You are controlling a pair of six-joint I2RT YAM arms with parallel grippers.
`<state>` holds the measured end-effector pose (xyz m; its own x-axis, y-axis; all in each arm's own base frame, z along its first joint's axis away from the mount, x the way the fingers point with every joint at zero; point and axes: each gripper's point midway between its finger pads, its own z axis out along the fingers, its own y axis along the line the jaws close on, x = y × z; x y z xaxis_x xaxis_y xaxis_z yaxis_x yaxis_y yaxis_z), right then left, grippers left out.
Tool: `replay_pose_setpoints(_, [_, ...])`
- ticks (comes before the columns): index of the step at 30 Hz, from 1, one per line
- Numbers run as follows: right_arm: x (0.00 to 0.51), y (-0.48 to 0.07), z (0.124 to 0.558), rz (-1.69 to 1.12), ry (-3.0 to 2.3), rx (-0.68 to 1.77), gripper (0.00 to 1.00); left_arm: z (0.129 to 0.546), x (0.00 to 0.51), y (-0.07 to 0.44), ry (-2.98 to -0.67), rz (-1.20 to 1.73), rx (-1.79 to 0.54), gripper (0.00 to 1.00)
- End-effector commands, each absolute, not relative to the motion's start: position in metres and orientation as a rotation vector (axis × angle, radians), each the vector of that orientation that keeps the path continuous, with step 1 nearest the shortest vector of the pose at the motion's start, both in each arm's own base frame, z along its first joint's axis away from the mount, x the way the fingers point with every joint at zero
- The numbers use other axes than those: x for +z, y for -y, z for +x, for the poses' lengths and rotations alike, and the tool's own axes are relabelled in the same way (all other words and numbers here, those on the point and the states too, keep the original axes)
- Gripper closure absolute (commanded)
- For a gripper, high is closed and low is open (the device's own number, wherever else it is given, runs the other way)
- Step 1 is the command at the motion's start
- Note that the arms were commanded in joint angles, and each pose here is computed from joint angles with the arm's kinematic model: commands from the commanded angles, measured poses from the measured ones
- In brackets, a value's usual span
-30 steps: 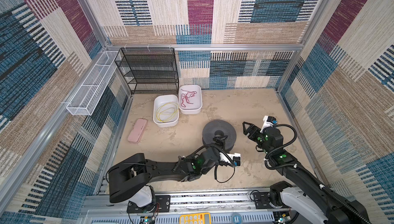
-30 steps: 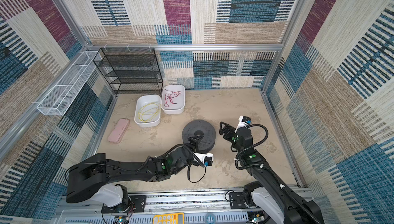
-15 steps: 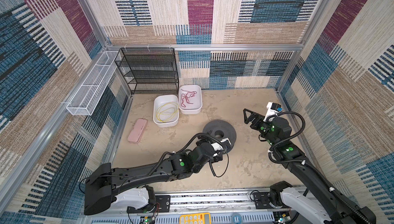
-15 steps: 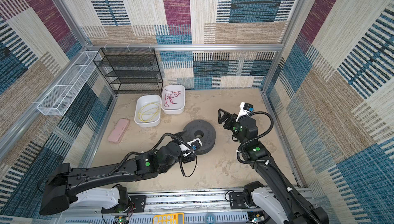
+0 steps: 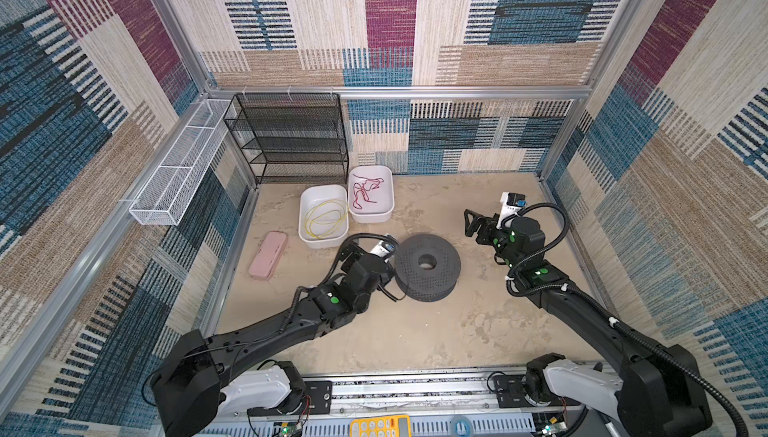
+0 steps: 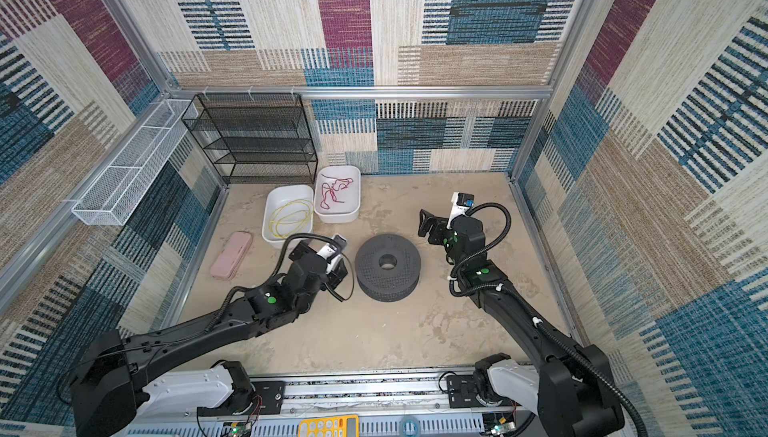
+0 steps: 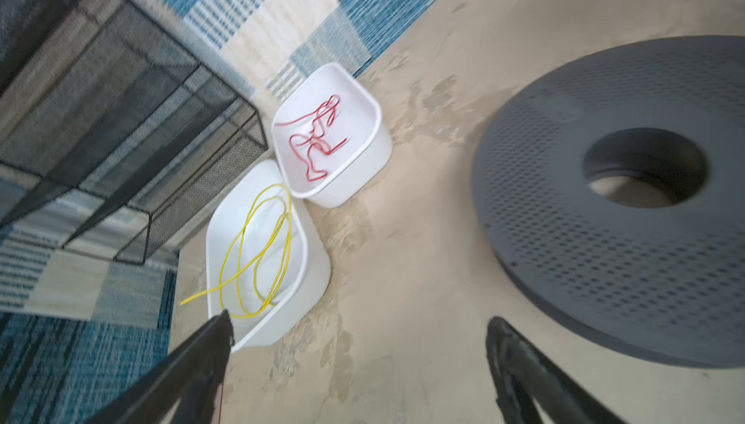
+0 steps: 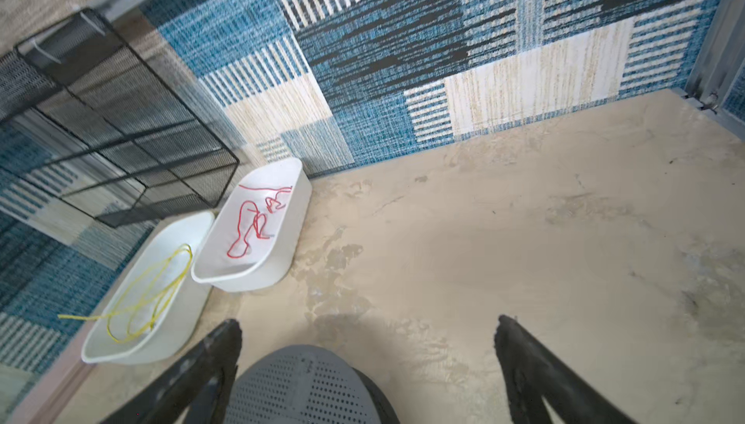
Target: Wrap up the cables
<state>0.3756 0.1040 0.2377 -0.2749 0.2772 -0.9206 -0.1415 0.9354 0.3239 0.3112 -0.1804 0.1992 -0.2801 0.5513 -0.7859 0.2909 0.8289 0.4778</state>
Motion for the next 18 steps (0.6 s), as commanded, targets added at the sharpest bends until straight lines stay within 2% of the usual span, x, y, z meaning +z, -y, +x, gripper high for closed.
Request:
replay_pose_setpoints(1, [0.287,-0.107,0.367,-0.072,-1.541,0.335,0.01,0.314,0.197,0.162,-1.895,0.524,0.137,0.01])
replay_pose_setpoints(5, [0.296,-0.101,0.351,-0.141,-1.429,0.253,0.01,0.32,0.213,0.103,-1.781,0.28,0.164,0.01])
replay_pose_setpoints(9, [0.289,-0.106,0.352,-0.188,-1.445,0.246,0.01,0.322,0.201,0.036,-1.74,0.004,0.204,0.01])
replay_pose_setpoints(12, [0.284,-0.112,0.357,-0.236,-1.479,0.236,0.01,0.325,0.192,0.009,-1.651,-0.101,0.228,0.01])
replay_pose_setpoints(15, [0.28,-0.114,0.356,-0.275,-1.485,0.217,0.01,0.336,0.171,-0.008,-1.701,-0.105,0.307,0.01])
replay_pose_setpoints(18, [0.274,-0.104,0.352,-0.234,-1.473,0.185,0.01,0.348,0.146,-0.015,-1.731,-0.129,0.248,0.01])
